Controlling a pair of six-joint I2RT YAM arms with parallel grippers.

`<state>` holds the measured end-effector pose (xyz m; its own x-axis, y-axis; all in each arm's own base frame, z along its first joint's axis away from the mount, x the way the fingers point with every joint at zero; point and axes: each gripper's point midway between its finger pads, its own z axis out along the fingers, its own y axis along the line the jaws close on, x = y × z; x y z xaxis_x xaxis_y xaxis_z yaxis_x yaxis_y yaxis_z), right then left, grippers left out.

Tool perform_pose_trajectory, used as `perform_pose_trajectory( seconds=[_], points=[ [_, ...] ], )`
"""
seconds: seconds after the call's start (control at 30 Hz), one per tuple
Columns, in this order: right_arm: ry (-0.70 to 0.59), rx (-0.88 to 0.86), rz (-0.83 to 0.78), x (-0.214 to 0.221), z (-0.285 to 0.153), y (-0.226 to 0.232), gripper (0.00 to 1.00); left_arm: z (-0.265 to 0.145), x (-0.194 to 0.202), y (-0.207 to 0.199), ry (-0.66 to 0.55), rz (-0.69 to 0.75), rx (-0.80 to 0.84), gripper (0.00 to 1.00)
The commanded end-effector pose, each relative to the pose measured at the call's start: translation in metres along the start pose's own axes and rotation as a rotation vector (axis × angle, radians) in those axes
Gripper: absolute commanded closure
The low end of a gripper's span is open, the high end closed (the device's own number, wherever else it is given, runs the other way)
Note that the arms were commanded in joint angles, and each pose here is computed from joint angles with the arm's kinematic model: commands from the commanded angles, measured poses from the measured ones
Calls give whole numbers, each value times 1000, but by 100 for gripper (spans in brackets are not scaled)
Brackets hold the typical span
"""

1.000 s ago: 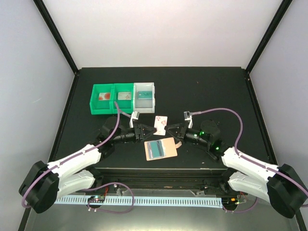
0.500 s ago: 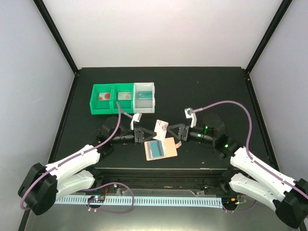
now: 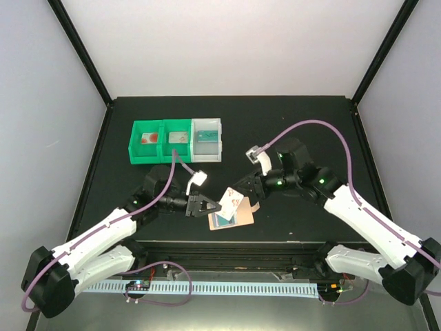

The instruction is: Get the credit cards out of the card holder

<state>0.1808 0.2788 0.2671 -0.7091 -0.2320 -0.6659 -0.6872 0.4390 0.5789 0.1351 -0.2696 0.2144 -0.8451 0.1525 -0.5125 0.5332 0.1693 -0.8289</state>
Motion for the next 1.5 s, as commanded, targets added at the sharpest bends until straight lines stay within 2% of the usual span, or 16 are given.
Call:
perform_pose_trajectory(
  seconds=[0.0,0.3,0.4,0.5,0.53,0.67,0.77,0.8,0.9,1.03,1.33,1.43,1.47],
  points=[
    [145,-69,-36,25,3,7,67,-5,4,-28,57,109,82,98],
    [201,-209,-3,35,15,19,69,-6,7,-34,81,143,108,98],
    [191,-256,-1,34,14,26,78,-6,6,-36,84,149,115,99],
    [167,-275,3,28,13,31,95,-6,3,-36,77,152,103,98],
    [154,-269,9,26,13,30,99,-6,1,-36,71,152,92,95],
    [79,-286,51,14,11,34,99,-11,-15,-38,8,124,36,80],
    [9,-291,91,2,8,37,99,-18,-33,-40,-93,86,-20,57],
    [-18,-283,105,-2,6,37,99,-23,-39,-40,-137,78,-41,52],
    [-99,-236,145,-16,0,33,99,-35,-55,-37,-269,30,-86,43],
    [-235,-265,227,-34,-10,35,99,-44,-59,-44,-379,-43,-14,34],
    [-482,-313,436,-60,-27,22,99,-60,-63,-51,-499,-115,35,35],
    [-530,-326,477,-64,-29,17,99,-62,-68,-51,-531,-136,63,40],
    [-537,-323,495,-65,-28,14,99,-61,-70,-50,-536,-146,69,45]
  ],
)
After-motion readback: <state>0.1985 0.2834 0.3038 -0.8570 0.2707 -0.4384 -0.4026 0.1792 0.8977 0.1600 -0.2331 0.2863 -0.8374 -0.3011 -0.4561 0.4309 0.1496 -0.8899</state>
